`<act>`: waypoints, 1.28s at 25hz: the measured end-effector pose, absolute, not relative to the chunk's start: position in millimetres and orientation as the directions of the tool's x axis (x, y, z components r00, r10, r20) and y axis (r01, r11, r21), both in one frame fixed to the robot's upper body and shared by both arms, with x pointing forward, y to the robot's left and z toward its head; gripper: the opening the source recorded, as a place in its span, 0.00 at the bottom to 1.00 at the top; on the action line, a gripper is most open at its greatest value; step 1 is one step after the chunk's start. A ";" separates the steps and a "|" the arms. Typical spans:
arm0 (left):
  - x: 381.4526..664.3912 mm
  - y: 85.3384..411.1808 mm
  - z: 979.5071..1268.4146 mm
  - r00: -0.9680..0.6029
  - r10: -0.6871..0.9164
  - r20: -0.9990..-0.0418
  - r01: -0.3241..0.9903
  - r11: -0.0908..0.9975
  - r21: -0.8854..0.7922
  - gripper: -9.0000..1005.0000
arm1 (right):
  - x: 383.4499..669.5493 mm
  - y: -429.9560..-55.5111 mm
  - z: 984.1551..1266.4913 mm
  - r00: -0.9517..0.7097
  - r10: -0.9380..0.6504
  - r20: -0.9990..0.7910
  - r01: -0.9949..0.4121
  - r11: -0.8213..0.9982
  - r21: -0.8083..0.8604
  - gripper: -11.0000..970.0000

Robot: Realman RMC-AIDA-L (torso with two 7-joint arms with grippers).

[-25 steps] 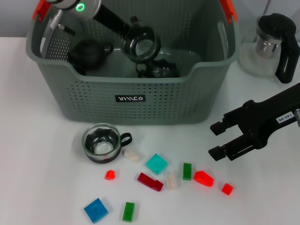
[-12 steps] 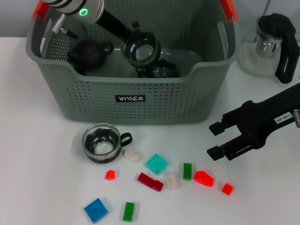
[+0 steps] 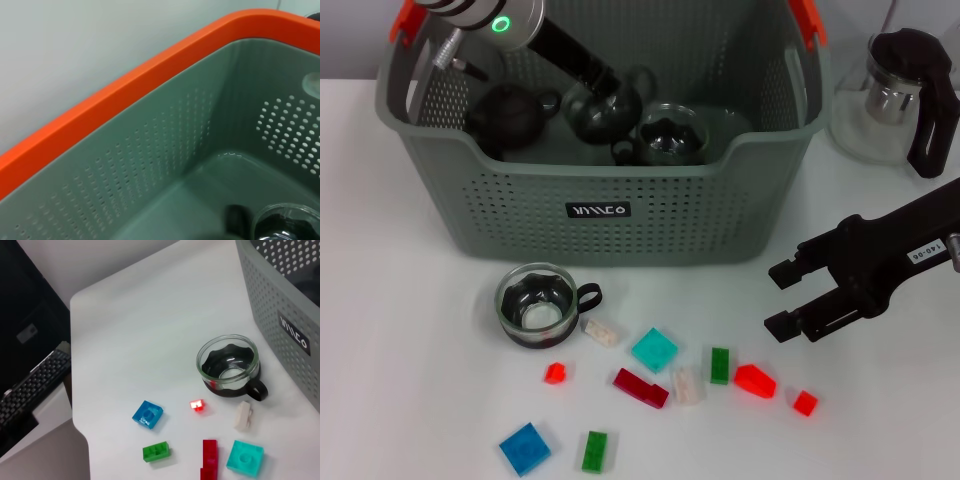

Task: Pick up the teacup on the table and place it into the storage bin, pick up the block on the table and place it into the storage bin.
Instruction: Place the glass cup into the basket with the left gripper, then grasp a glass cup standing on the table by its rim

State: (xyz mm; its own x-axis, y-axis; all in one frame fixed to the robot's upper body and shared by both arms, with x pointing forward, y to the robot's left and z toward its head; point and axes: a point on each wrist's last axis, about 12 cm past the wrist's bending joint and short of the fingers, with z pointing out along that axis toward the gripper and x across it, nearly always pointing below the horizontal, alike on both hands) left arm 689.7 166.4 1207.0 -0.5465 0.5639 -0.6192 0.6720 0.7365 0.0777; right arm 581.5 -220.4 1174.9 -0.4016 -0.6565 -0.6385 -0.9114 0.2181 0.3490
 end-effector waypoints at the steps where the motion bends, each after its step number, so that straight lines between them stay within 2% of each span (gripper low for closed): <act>1: 689.9 166.7 1207.2 -0.550 0.560 -0.620 0.669 0.739 0.075 0.26 | 581.5 -220.6 1174.8 -0.402 -0.657 -0.638 -0.911 0.218 0.349 0.83; 8: 689.6 172.4 1219.6 -0.538 0.543 -0.645 0.654 0.751 0.086 0.36 | 580.9 -222.6 1173.8 -0.407 -0.657 -0.635 -0.909 0.223 0.352 0.83; 13: 682.9 180.9 1238.1 -0.521 0.536 -0.664 0.649 0.755 0.099 0.57 | 580.4 -223.9 1173.0 -0.408 -0.657 -0.634 -0.909 0.225 0.352 0.83; 19: 660.3 195.1 1263.8 -0.501 0.551 -0.667 0.671 0.735 0.103 0.80 | 579.6 -224.3 1173.1 -0.406 -0.660 -0.632 -0.909 0.219 0.355 0.83; 25: 613.6 204.0 1281.8 -0.404 0.614 -0.678 0.796 0.602 0.071 0.82 | 580.3 -225.8 1173.7 -0.404 -0.661 -0.632 -0.910 0.222 0.350 0.83; 32: 564.6 216.6 1281.6 -0.215 0.662 -0.718 0.897 0.425 0.123 0.81 | 581.8 -225.0 1174.9 -0.399 -0.661 -0.636 -0.913 0.223 0.342 0.83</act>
State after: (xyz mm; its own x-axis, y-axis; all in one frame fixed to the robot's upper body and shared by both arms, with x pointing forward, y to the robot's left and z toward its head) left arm 564.6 216.6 1281.6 -0.2151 0.6623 -0.7177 0.8967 0.4250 0.1235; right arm 581.8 -225.0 1174.9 -0.3995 -0.6607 -0.6356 -0.9128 0.2225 0.3424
